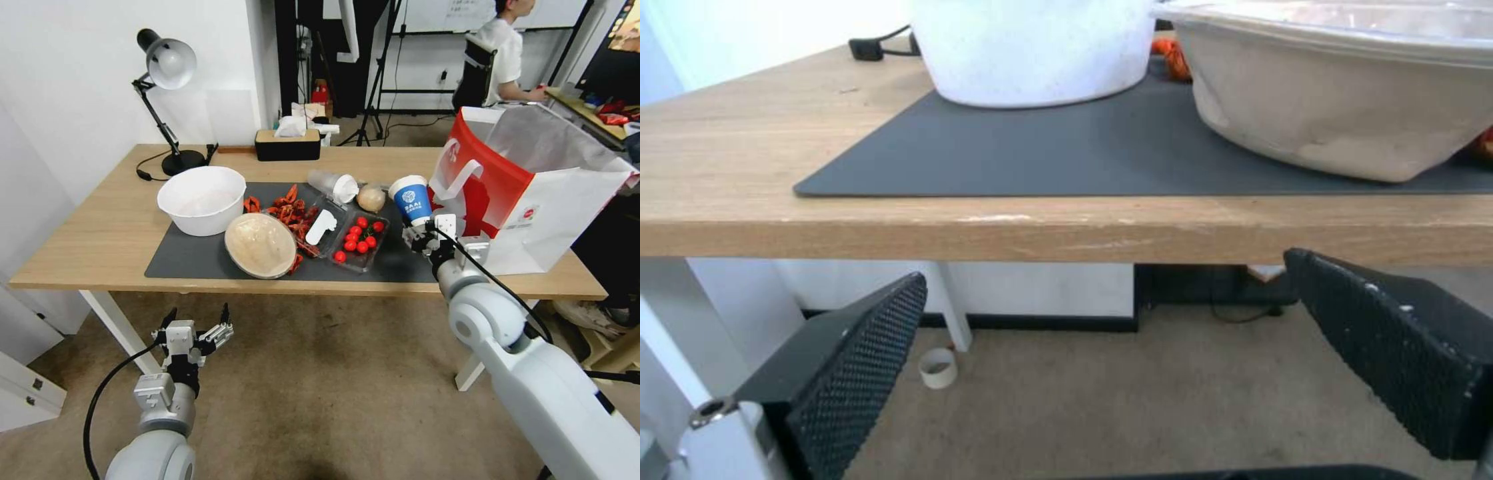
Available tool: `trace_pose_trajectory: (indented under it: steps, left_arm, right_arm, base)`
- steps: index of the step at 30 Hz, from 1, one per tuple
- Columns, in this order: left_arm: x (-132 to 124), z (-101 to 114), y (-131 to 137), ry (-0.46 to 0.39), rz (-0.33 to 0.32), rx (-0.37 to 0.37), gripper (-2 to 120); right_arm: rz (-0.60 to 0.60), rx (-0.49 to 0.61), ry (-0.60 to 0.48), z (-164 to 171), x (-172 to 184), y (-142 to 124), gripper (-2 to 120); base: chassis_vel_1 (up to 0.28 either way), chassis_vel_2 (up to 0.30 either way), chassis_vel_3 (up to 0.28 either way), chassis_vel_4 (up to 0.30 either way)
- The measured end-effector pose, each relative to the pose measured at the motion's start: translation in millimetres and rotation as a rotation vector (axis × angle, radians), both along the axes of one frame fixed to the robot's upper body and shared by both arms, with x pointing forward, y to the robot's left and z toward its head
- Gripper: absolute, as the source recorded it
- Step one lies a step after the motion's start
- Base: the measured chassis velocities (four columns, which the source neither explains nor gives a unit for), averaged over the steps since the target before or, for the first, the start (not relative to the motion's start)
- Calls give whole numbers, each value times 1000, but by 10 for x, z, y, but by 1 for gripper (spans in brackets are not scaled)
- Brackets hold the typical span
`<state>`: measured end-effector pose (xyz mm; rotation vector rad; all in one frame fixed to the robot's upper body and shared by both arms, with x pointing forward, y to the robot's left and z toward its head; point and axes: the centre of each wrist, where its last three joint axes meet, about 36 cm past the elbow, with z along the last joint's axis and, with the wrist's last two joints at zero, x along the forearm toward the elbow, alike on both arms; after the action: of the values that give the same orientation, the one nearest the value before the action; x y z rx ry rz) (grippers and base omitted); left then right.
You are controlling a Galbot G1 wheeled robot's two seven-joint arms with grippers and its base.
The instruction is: Pick up the trash from the table and place it into the takeout bag.
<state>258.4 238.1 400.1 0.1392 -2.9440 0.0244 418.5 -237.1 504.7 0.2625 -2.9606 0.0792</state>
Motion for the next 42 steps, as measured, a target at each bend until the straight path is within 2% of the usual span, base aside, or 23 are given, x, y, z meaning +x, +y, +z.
trace_pose_trajectory:
  steps: [4,5,7,12,14,18,21,25,30,32,33,36,39,40,42]
  left_arm:
    - [-2,14,-3,-4,0,-1,100]
    - [-2,14,-3,-4,0,-1,100]
    - [-6,26,6,-7,2,2,100]
    - [-8,37,8,-10,2,3,100]
    - [-10,44,7,-11,2,3,100]
    - [-12,45,6,-11,2,3,100]
    - [-14,46,6,-11,0,4,100]
    - [-15,38,-2,-9,-3,2,100]
    - [-16,30,-9,-6,-5,0,100]
    - [-23,63,-17,-9,-7,-6,100]
    - [-29,73,-16,-9,-7,-8,100]
    - [-33,77,-4,-9,-6,-6,100]
    - [-34,81,14,-9,-5,-3,100]
    - [-34,81,14,-9,-5,-3,100]
    - [-38,86,24,-9,-5,-2,100]
  right_arm:
    - [64,3,-54,106,-95,-36,50]
    - [64,3,-54,106,-95,-36,50]
    - [80,23,-136,234,-132,-65,50]
    - [72,35,-188,429,-133,-129,49]
    - [34,40,-241,662,-112,-250,49]
    - [-3,29,-268,774,-92,-341,49]
    - [-121,-6,-316,1048,5,-678,49]
    - [-196,-38,-339,1185,71,-874,49]
    - [-269,-44,-343,1245,128,-970,49]
    - [-332,-33,-309,1220,186,-1014,49]
    - [-348,-27,-286,1188,218,-1033,54]
    - [-355,-21,-279,1179,231,-1040,59]
    - [-365,-15,-269,1173,265,-1061,76]
    - [-365,-15,-269,1173,265,-1061,76]
    - [-367,-13,-266,1172,269,-1062,84]
  base:
    - [0,0,0,0]
    - [0,0,0,0]
    - [0,0,0,0]
    - [0,0,0,0]
    - [0,0,0,0]
    - [0,0,0,0]
    - [0,0,0,0]
    - [0,0,0,0]
    - [0,0,0,0]
    - [0,0,0,0]
    - [0,0,0,0]
    - [0,0,0,0]
    - [0,0,0,0]
    - [0,0,0,0]
    - [0,0,0,0]
